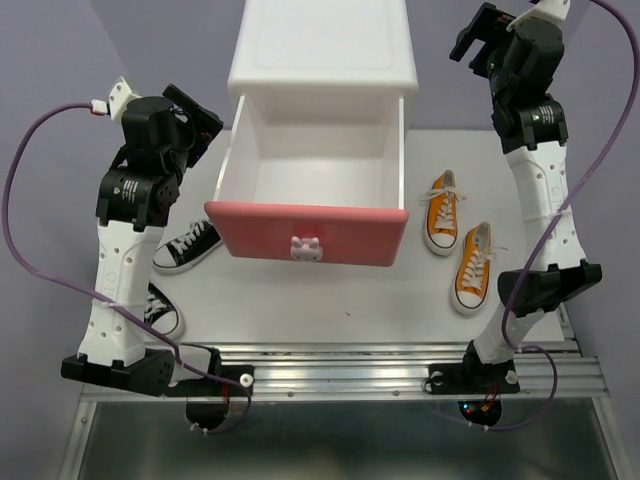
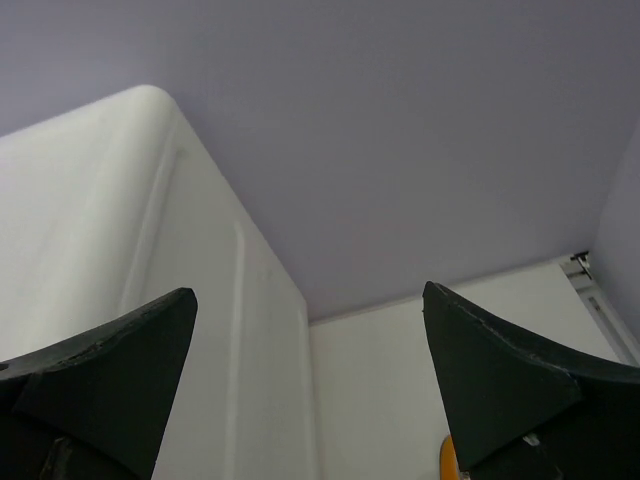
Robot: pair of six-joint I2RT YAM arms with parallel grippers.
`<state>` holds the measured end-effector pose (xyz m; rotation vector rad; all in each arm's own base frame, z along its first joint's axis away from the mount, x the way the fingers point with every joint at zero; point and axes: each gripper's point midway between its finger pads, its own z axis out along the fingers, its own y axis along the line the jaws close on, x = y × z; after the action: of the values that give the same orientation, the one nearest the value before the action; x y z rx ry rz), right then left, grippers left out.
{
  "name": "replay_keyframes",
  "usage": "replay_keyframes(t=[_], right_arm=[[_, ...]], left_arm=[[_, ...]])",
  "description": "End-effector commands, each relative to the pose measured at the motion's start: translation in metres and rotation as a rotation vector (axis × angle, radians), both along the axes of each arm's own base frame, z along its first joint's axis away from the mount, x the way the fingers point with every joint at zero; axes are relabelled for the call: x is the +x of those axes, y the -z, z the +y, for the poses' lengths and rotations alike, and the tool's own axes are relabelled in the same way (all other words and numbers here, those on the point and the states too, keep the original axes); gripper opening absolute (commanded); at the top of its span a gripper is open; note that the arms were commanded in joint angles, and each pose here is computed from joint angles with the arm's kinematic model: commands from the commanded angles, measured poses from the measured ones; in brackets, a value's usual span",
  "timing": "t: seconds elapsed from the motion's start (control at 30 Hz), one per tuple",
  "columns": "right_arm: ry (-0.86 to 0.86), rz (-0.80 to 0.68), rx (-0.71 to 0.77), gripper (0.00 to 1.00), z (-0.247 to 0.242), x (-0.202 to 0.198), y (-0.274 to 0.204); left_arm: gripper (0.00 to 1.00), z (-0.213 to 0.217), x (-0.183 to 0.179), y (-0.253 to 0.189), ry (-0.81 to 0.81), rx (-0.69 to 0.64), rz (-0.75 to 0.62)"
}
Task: Place and organize the shoes in the shoe cabinet
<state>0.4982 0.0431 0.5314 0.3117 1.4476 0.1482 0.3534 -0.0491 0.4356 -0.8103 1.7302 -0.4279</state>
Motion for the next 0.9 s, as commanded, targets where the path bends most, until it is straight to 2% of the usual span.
replay_keyframes(t=[0.0,0.1,0.27,0.37,0.5,0.7,0.87], right_arm=[[0.022,0.209,0.038,1.00,-0.020,0.001,0.064],[0.041,0.348,0.062,1.00,-0.032,-0.004,0.105],[0.025,0.652,0.035,1.00,-0.038,-0.015,0.202],[0.025,0.728,0.005,1.00,-0.040,-0.021,0.233],[0.022,0.900,-0.052,1.00,-0.048,-0.032,0.297],[-0.042,1.056,-0.008,1.00,-0.038,-0.038,0.355],[0.004,1.107,-0.040,1.00,-0.047,-0.029,0.381]], left_arm=[[0.99,0.006,-0.010,-0.001,-0.018,-0.022,-0.033],[0.99,0.010,-0.015,0.013,-0.027,-0.020,0.000],[0.99,0.011,-0.025,0.042,-0.032,-0.037,0.022],[0.99,0.014,-0.029,0.057,-0.045,-0.032,0.049],[0.99,0.016,-0.035,0.072,-0.044,-0.014,0.088],[0.99,0.019,-0.042,0.082,-0.056,-0.009,0.112],[0.99,0.020,-0.047,0.090,-0.063,-0.021,0.120]])
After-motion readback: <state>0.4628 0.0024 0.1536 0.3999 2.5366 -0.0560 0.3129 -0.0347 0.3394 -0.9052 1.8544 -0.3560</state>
